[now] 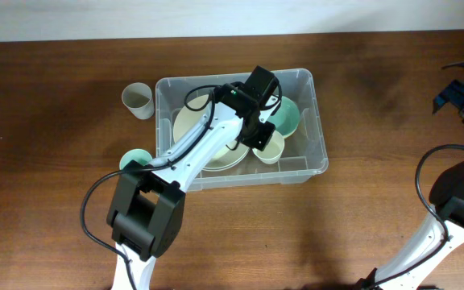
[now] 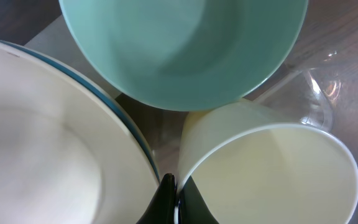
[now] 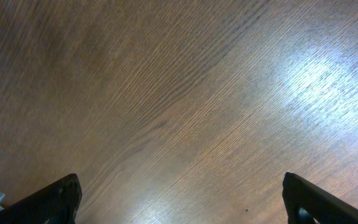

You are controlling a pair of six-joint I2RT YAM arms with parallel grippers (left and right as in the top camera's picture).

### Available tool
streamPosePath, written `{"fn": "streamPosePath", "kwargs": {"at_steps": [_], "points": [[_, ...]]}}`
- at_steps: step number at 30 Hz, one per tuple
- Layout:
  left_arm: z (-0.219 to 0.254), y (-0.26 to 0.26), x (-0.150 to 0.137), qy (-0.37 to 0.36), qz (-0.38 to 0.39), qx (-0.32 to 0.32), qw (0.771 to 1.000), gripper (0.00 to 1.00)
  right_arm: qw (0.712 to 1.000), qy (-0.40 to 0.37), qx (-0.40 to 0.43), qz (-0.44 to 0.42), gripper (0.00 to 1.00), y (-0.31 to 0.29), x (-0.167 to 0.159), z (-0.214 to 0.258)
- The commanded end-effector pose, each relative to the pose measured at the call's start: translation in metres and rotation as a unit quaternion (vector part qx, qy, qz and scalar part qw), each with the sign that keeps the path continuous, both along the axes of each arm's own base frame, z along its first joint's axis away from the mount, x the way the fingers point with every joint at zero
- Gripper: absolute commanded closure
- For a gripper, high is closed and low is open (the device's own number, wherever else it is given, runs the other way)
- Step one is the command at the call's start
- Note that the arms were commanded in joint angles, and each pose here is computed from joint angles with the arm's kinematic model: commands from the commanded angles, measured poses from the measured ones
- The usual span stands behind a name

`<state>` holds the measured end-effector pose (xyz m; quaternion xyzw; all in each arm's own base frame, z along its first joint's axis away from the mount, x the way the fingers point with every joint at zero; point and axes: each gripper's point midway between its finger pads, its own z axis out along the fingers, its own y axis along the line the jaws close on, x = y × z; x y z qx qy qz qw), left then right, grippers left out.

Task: Pack container

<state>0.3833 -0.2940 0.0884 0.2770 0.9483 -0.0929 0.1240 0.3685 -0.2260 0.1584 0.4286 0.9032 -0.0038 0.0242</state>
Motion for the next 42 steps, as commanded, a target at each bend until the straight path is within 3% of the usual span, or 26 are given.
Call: {"fn": "streamPosePath", "kwargs": {"at_steps": [1, 7, 13, 19, 26, 34, 42], "points": [[0.006, -0.007, 0.011, -0.026, -0.009, -0.006, 1.0, 0.99, 1.0, -0.012, -0.008, -0.003, 0.01, 0.0, -0.002, 0.012], [0.011, -0.014, 0.021, -0.048, -0.009, -0.023, 0.999, 0.99, 1.0, -0.012, -0.008, -0.003, 0.01, 0.0, -0.002, 0.012], [0.004, -0.009, -0.001, 0.002, -0.017, -0.016, 1.0, 0.99, 1.0, -0.012, -0.008, -0.003, 0.01, 0.0, -0.002, 0.012], [0.003, -0.008, -0.003, 0.006, -0.017, -0.012, 1.0, 0.99, 1.0, -0.012, -0.008, -0.003, 0.01, 0.0, -0.002, 0.012], [0.003, -0.008, -0.003, 0.006, -0.017, -0.013, 1.0, 0.84, 1.0, -0.012, -0.008, -0.003, 0.01, 0.0, -0.002, 0.012], [0.007, -0.01, 0.0, 0.0, -0.017, -0.017, 1.0, 0.83, 1.0, -0.012, -0.008, -0.003, 0.01, 0.0, -0.002, 0.012], [0.065, -0.028, 0.012, -0.03, -0.026, -0.066, 0.997, 0.73, 1.0, -0.012, -0.008, -0.003, 0.01, 0.0, -0.002, 0.012]]}}
